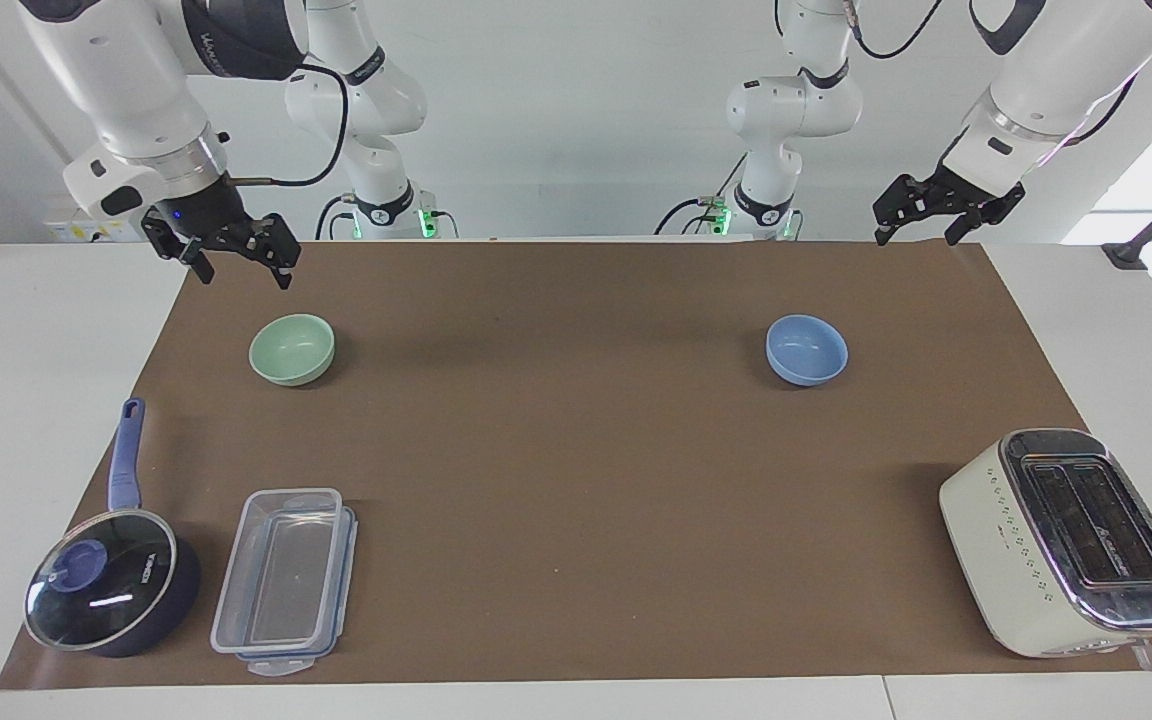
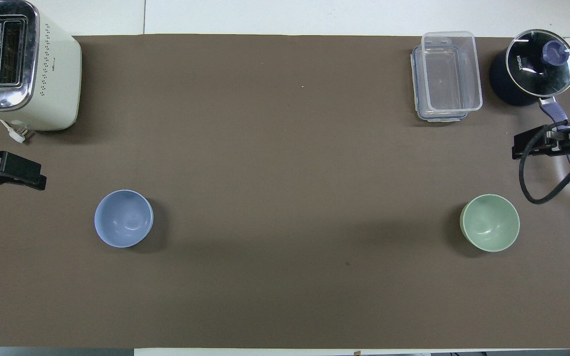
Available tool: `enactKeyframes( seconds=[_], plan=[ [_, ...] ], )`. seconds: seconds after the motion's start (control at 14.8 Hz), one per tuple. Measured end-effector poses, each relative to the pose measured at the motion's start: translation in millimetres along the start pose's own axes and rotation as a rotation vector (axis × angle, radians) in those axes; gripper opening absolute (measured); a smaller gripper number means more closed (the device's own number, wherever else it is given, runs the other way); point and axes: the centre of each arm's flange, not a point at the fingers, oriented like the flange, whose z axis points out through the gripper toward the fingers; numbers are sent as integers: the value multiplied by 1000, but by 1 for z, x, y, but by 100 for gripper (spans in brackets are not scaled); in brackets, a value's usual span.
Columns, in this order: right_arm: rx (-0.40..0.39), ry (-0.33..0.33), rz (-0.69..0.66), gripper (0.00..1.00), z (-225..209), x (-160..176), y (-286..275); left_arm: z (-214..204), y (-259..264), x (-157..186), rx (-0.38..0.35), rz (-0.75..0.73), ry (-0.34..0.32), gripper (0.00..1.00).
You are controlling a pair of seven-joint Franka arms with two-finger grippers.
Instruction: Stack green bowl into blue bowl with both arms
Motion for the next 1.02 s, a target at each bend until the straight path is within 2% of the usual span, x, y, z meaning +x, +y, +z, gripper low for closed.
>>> enactKeyframes(
  seconds=[0.47, 0.61, 0.74, 1.02],
  plan=[
    [0, 0, 0, 100, 0, 0, 0, 2, 0, 1, 0, -1, 11, 100],
    [0, -2, 0, 100, 1, 0, 0, 16, -2, 6, -1, -4, 18, 100],
    [0, -3, 0, 100, 1, 0, 0, 54, -8, 14, -2, -6, 15, 100],
    [0, -7, 14, 100, 12, -1, 8, 165, -43, 17, -10, 34, -5, 100]
  ],
)
